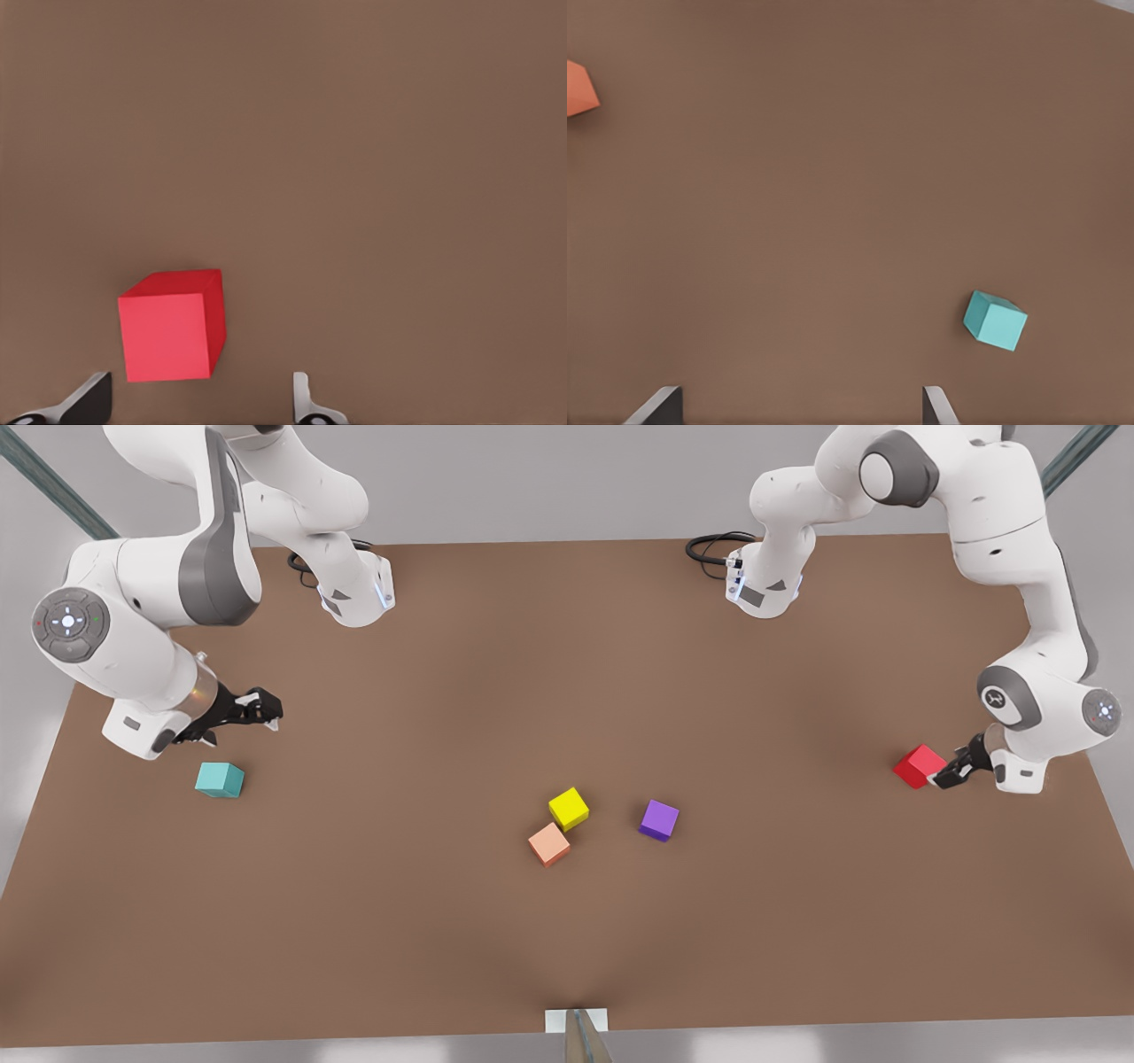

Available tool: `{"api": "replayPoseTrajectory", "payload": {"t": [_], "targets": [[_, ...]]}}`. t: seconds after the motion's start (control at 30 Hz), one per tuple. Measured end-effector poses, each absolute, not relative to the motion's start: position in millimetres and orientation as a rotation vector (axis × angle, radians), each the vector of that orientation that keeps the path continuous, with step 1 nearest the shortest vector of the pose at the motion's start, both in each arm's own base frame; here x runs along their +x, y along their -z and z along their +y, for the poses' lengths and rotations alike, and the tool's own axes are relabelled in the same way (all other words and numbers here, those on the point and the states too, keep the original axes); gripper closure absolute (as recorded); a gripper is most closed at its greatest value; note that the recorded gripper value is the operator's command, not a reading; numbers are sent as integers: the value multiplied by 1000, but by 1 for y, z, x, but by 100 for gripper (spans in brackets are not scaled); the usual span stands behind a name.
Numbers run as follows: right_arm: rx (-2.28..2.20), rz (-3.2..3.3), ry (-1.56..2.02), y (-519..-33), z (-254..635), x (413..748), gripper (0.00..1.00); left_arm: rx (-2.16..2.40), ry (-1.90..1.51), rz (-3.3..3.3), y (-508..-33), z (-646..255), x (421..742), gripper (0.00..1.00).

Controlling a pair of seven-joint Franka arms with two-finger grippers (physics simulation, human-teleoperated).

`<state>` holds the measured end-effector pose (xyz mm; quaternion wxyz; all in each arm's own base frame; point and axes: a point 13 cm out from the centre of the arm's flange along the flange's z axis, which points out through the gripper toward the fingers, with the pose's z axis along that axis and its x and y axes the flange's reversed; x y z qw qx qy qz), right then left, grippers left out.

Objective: Pick up red wooden cube and pass to hand red wooden cube and place in blue wooden cube

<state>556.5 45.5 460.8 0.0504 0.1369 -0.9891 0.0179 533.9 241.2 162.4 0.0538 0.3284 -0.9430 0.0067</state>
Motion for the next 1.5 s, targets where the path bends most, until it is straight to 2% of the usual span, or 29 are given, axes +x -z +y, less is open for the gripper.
{"api": "replayPoseTrajectory", "payload": {"t": [0.43,1.27,1.3,1.37,1.5], "targets": [[443,-2998,-46,-448,48,555,0,1104,8,-2861,-114,278,499,0],[459,-2982,-41,-432,48,554,0,1021,48,-2837,-36,263,490,0],[460,-2982,-40,-432,48,554,0,1018,51,-2838,-35,263,490,10],[460,-2984,-40,-433,48,554,0,1015,56,-2843,-34,264,492,44],[461,-2984,-39,-433,48,554,0,989,52,-2875,-40,254,509,45]]}}
